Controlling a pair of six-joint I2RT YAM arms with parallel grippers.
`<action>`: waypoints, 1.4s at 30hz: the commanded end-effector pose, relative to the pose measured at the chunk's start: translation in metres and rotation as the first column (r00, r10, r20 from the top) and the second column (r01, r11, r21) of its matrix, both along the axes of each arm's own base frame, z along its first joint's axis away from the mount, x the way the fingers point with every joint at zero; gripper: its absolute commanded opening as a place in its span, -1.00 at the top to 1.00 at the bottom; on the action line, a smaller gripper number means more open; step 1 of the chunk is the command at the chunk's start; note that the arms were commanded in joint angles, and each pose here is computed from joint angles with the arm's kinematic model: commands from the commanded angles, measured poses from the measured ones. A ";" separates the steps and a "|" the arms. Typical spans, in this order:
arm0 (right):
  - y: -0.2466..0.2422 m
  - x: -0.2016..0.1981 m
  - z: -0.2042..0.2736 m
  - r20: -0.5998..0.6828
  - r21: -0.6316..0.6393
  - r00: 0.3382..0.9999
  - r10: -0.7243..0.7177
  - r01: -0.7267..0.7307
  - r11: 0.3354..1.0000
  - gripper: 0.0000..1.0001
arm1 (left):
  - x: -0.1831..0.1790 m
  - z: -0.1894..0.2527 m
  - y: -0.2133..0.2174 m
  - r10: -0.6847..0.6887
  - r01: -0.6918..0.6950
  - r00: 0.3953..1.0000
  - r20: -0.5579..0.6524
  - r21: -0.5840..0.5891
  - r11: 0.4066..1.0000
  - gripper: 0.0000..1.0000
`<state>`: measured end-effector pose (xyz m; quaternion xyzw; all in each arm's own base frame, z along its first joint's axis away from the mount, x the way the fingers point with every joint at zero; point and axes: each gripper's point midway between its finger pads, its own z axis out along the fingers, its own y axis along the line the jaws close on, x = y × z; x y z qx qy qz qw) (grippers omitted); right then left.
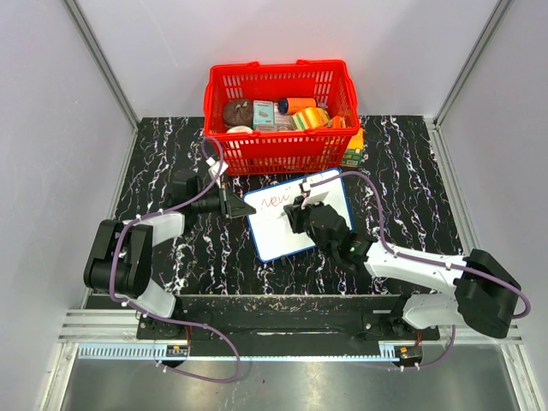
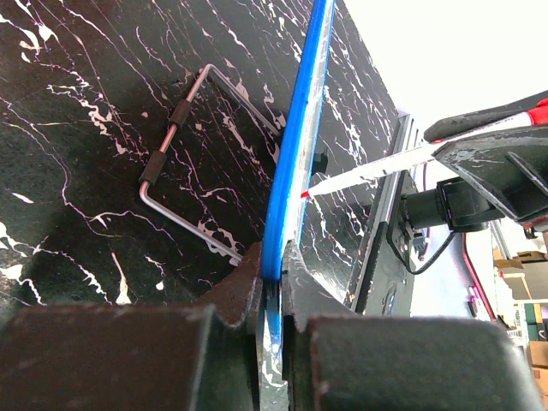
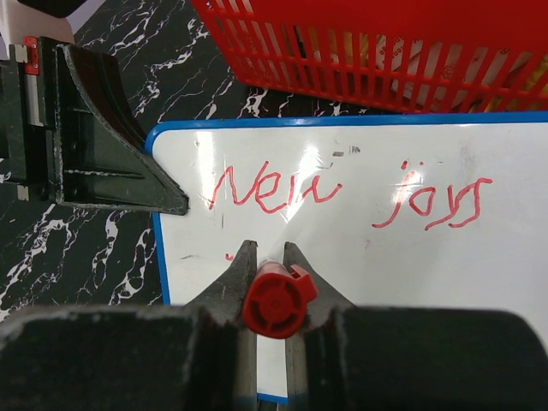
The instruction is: Write a sentence on the whiteboard
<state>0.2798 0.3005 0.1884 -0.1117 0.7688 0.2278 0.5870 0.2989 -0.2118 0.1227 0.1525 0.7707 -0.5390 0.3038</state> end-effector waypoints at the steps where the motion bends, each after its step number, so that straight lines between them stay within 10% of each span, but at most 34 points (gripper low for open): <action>1: -0.012 0.005 0.013 0.022 0.017 0.998 -0.050 0.050 0.999 1.00 | 0.016 -0.013 0.007 0.063 -0.073 0.992 0.112 0.087 0.993 1.00; 42: -0.027 0.002 0.032 0.008 0.118 0.999 -0.035 0.034 0.992 1.00 | 0.016 -0.014 0.007 0.064 -0.073 0.992 0.107 0.088 0.993 1.00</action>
